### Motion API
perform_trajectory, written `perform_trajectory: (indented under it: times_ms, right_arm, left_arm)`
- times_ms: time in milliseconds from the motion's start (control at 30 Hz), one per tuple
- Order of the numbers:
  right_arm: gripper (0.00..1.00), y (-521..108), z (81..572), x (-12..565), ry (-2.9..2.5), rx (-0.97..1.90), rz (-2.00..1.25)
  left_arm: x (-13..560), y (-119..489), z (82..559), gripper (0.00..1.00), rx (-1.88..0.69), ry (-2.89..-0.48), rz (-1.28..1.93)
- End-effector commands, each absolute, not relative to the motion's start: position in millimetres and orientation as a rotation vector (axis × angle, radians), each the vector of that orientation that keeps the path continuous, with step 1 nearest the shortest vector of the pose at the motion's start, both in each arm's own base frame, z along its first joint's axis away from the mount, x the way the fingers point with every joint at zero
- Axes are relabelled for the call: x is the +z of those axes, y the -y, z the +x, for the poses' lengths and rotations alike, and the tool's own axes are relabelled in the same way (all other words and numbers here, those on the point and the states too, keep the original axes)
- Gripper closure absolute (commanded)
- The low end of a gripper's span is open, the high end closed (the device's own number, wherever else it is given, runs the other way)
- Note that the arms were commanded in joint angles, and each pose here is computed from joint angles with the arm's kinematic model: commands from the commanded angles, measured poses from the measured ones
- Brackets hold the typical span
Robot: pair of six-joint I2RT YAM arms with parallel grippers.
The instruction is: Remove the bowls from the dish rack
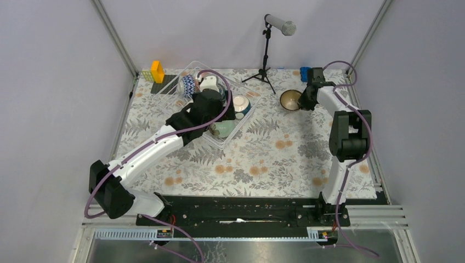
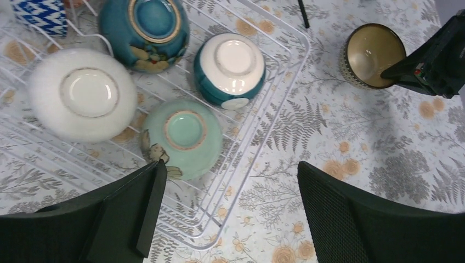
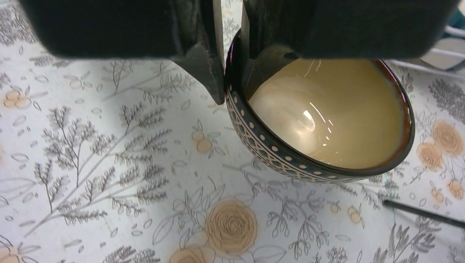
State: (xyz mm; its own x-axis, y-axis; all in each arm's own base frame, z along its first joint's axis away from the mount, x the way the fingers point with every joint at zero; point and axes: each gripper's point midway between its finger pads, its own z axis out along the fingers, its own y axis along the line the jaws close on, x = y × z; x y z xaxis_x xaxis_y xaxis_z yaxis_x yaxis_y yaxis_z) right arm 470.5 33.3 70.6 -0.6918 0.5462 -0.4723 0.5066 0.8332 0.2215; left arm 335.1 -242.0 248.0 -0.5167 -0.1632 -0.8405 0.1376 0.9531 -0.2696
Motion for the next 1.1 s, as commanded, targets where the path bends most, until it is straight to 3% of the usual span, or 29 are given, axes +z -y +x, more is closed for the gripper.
perform_trajectory:
  times_ms: [0,233,400,500,633,800,1067]
  right_arm:
    - [0.92,-39.5,511.8,95.2,-2.379,0.233,0.79]
    - [0.86,-34.9,518.6,78.2,-2.408,0.232,0.811]
    - [0.71,-31.1,517.0,75.5,-2.412,0.214,0.811]
    - [0.67,-27.1,516.5,76.5,-2.414,0.228,0.825]
    - [0.38,-22.5,514.6,91.5,-2.396,0.222,0.799]
    - [0.33,-21.5,506.3,124.9,-2.345,0.232,0.744]
    - [0.11,-32.6,477.3,162.4,-2.293,0.324,0.65]
  left_arm:
    - [264.4,220.8,342.6,0.06,-0.345,-2.012,-0.103]
    - [260.5,205.6,343.6,0.05,-0.284,-2.013,-0.13]
    - [256.2,202.6,343.4,0.05,-0.279,-2.018,-0.147]
    - [254.2,201.6,341.8,0.05,-0.282,-2.028,-0.158]
    - [256.3,196.9,339.0,0.04,-0.278,-2.022,-0.173]
    - [255.8,182.8,342.7,0.03,-0.248,-2.016,-0.241]
    - [245.6,151.1,362.9,0.01,-0.071,-2.061,-0.292]
